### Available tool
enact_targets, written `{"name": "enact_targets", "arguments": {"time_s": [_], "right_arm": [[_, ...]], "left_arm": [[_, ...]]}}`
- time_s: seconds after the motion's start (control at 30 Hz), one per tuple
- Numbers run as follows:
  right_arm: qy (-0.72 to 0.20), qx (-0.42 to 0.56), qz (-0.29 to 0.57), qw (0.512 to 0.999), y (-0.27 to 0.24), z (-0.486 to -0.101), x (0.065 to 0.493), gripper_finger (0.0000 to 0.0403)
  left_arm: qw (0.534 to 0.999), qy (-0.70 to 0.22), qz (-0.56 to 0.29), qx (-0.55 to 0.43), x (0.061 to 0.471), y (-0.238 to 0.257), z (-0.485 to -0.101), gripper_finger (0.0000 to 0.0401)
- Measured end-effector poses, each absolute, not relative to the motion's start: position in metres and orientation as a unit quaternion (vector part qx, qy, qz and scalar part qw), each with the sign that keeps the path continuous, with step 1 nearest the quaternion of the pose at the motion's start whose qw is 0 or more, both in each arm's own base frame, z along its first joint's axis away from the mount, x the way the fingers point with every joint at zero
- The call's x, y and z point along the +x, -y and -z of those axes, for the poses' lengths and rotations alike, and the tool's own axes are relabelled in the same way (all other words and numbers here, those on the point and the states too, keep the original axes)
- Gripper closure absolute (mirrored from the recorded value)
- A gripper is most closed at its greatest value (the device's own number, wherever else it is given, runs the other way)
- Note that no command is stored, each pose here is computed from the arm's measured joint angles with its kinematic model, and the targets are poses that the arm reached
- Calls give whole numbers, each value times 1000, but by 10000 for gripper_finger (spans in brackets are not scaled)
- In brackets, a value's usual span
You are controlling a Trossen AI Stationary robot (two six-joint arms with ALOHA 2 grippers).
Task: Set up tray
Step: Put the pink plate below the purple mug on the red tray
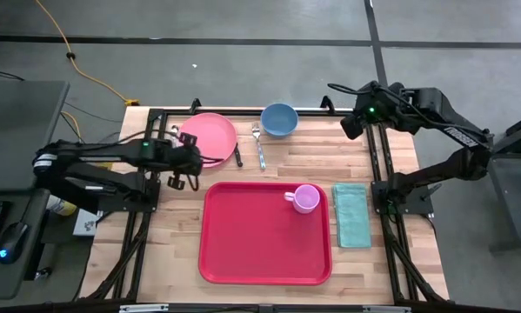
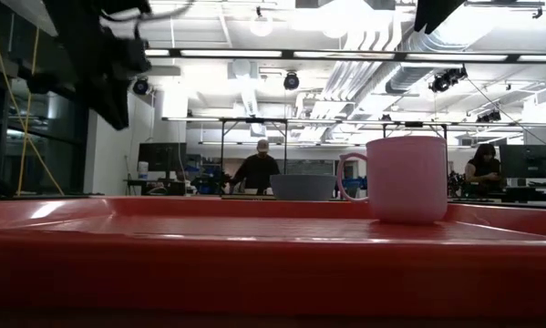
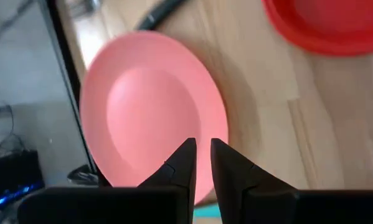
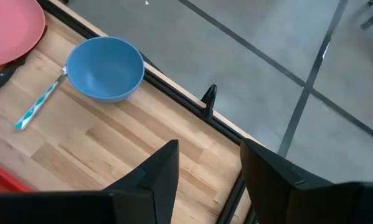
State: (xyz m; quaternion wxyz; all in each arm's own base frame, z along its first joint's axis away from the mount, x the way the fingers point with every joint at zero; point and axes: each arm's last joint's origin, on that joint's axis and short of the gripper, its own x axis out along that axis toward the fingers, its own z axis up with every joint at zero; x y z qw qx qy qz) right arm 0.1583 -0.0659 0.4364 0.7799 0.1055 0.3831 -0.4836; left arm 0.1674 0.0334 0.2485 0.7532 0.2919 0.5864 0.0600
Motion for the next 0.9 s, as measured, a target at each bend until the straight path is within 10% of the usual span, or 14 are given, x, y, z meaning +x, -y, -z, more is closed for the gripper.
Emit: {"name": "enact_targets", "arguments": {"time_s": [0.9], "right_arm": [[-377,82,458,801,67,-439,164,242]], "left_arm": [[721,-634,-30,279,220,-40,-199,323]]}}
